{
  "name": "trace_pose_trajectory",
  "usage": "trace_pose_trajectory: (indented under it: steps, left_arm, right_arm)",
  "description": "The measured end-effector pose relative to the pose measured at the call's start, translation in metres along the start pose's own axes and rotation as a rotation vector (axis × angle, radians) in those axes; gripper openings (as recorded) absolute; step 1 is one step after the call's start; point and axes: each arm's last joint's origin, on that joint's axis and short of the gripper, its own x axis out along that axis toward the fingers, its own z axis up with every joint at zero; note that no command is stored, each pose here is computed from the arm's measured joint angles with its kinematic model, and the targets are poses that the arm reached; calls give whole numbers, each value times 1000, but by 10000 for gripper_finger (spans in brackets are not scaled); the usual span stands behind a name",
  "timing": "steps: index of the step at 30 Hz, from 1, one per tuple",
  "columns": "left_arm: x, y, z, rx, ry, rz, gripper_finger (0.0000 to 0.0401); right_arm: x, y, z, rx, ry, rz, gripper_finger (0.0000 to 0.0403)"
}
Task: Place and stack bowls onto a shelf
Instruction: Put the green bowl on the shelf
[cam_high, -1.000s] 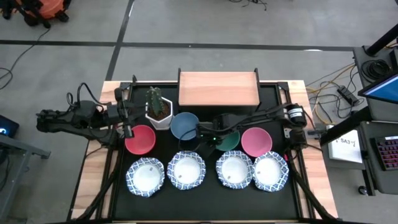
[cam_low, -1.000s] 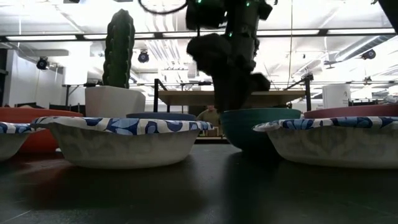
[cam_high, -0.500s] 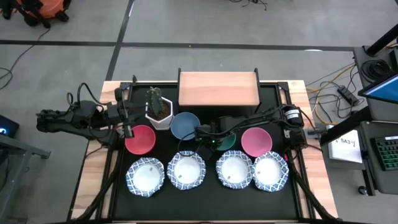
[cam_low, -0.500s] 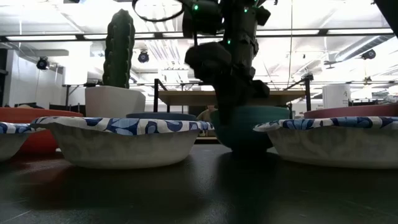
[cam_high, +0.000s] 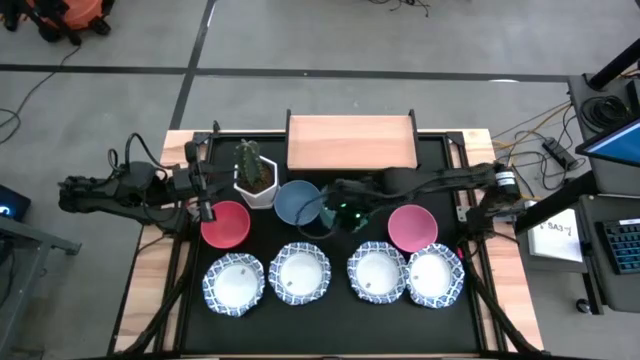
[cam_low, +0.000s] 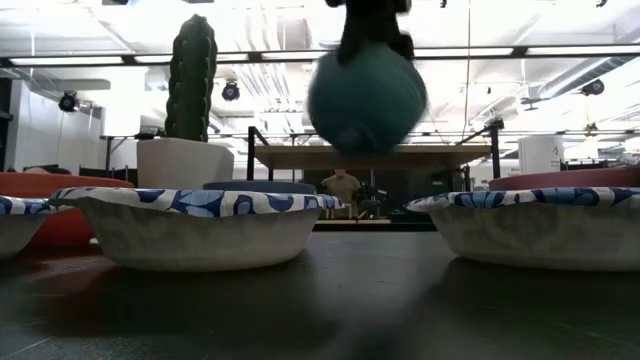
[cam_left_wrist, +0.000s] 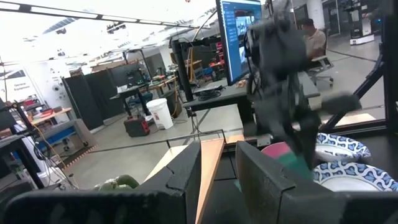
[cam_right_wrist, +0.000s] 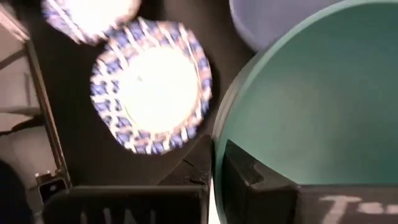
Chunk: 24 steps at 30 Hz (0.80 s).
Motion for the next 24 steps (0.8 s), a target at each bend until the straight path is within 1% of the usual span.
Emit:
trace_pose_trajectory:
  steps: [3,6,9,12,15,18,24]
  left_arm:
    - [0,0,0,5,-1,0,84]
    - [1,0,1,5,-4,1,84]
    - [1,0,1,7,-6,1,84]
    - [2,0,1,6,-9,3,84]
    - [2,0,2,5,-13,4,84]
    - [2,0,2,5,-13,4,84]
    - [2,0,2,5,-13,4,84]
  right_arm:
    - [-27,3,7,-110,-159,-75,9]
    - [-42,0,13,-231,-286,-193,9]
    - [-44,-8,21,-324,-343,-320,9]
    - [-36,-21,34,-388,-367,-379,9]
    - [-19,-40,49,-411,-372,-431,9]
    - [-2,-58,58,-421,-343,-470,9]
    - [5,-80,64,-374,-316,-504,9]
